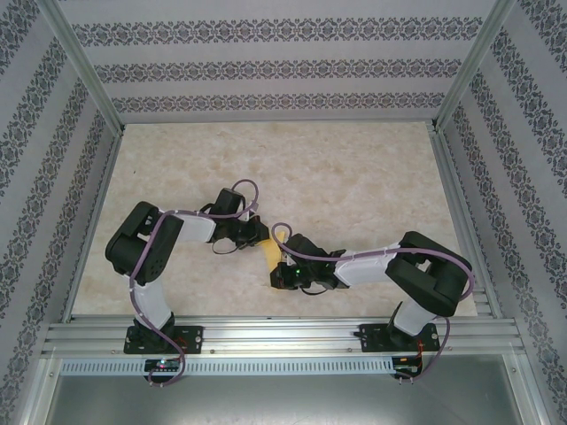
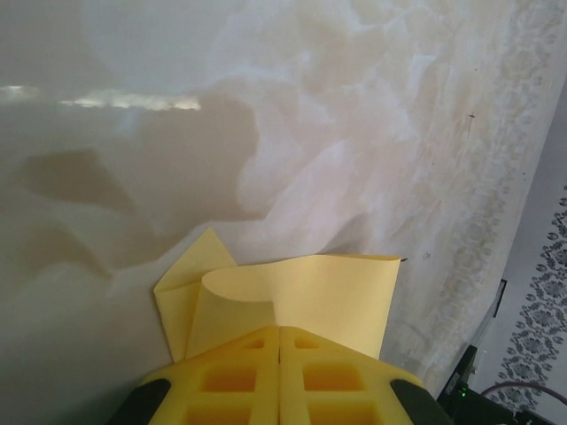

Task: Fold a paper plane with a square sheet of paper (pick it up from the middle)

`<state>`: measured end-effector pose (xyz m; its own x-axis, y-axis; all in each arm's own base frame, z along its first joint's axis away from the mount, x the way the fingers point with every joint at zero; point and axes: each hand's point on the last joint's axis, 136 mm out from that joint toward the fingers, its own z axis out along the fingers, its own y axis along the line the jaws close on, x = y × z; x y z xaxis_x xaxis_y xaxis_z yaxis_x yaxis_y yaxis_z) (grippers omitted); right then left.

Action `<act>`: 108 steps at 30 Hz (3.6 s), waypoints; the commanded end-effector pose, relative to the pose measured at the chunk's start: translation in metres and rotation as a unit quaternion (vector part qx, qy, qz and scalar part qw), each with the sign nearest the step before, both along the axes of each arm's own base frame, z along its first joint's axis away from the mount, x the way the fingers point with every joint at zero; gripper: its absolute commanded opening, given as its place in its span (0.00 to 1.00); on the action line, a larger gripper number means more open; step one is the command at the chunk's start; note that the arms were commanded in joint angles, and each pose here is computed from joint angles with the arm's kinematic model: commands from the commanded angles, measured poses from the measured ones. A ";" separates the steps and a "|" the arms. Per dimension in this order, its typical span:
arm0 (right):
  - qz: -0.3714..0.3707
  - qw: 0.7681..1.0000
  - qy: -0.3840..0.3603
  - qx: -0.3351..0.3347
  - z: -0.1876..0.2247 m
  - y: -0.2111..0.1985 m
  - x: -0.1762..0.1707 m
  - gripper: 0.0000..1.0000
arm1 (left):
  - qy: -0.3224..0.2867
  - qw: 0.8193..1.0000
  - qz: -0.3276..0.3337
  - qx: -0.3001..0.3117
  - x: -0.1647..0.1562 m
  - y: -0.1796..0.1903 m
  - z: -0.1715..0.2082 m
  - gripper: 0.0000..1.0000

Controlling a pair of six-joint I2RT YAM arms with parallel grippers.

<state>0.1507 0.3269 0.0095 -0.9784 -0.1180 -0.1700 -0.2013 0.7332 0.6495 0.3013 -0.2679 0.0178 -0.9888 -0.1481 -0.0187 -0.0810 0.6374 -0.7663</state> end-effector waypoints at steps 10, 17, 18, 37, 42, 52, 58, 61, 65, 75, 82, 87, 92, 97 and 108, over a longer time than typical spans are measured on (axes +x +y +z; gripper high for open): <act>0.041 0.982 0.127 -0.137 -0.062 -0.071 -0.065 0.07 | -0.027 0.998 0.018 0.058 0.041 0.022 -0.014 0.09; 0.041 0.982 0.128 -0.135 -0.064 -0.072 -0.064 0.07 | -0.043 0.996 0.022 0.071 0.060 0.024 -0.003 0.10; 0.042 0.982 0.128 -0.135 -0.064 -0.073 -0.064 0.07 | -0.045 0.996 0.022 0.068 0.062 0.023 -0.001 0.10; 0.027 0.986 0.107 -0.128 -0.058 -0.062 -0.034 0.08 | -0.103 0.994 0.016 0.030 0.038 0.027 0.087 0.12; 0.018 0.987 0.094 -0.129 -0.055 -0.058 -0.022 0.08 | -0.098 0.995 -0.022 0.012 -0.013 0.017 0.080 0.11; 0.005 0.988 0.089 -0.126 -0.052 -0.058 -0.018 0.08 | -0.074 0.994 -0.075 0.007 -0.038 -0.023 0.049 0.11; 0.002 0.987 0.100 -0.129 -0.061 -0.062 -0.028 0.08 | -0.043 0.996 -0.057 0.043 -0.034 -0.018 0.016 0.10; 0.005 0.987 0.099 -0.127 -0.060 -0.059 -0.031 0.09 | -0.023 0.996 -0.049 0.078 -0.034 -0.010 -0.002 0.09; 0.003 0.989 0.087 -0.116 -0.048 -0.053 -0.028 0.10 | -0.003 0.993 -0.044 0.107 -0.039 -0.001 -0.021 0.08; 0.019 0.990 0.095 -0.105 -0.041 -0.053 -0.052 0.13 | 0.021 0.988 -0.033 0.152 -0.044 0.015 -0.044 0.06; 0.017 0.991 0.109 -0.079 -0.045 -0.048 -0.064 0.14 | 0.022 0.987 -0.036 0.154 -0.044 0.014 -0.044 0.06; 0.024 0.993 0.089 -0.073 -0.029 -0.045 -0.061 0.14 | 0.023 0.986 -0.038 0.163 -0.045 0.017 -0.046 0.06; 0.014 0.993 0.092 -0.077 -0.032 -0.056 -0.066 0.14 | 0.025 0.985 -0.037 0.165 -0.046 0.019 -0.048 0.06; 0.007 0.988 0.115 -0.101 -0.051 -0.067 -0.076 0.13 | 0.022 0.986 -0.038 0.164 -0.045 0.018 -0.045 0.06; 0.038 0.991 0.112 -0.067 -0.041 -0.049 -0.091 0.12 | 0.021 0.985 -0.039 0.166 -0.042 0.017 -0.044 0.06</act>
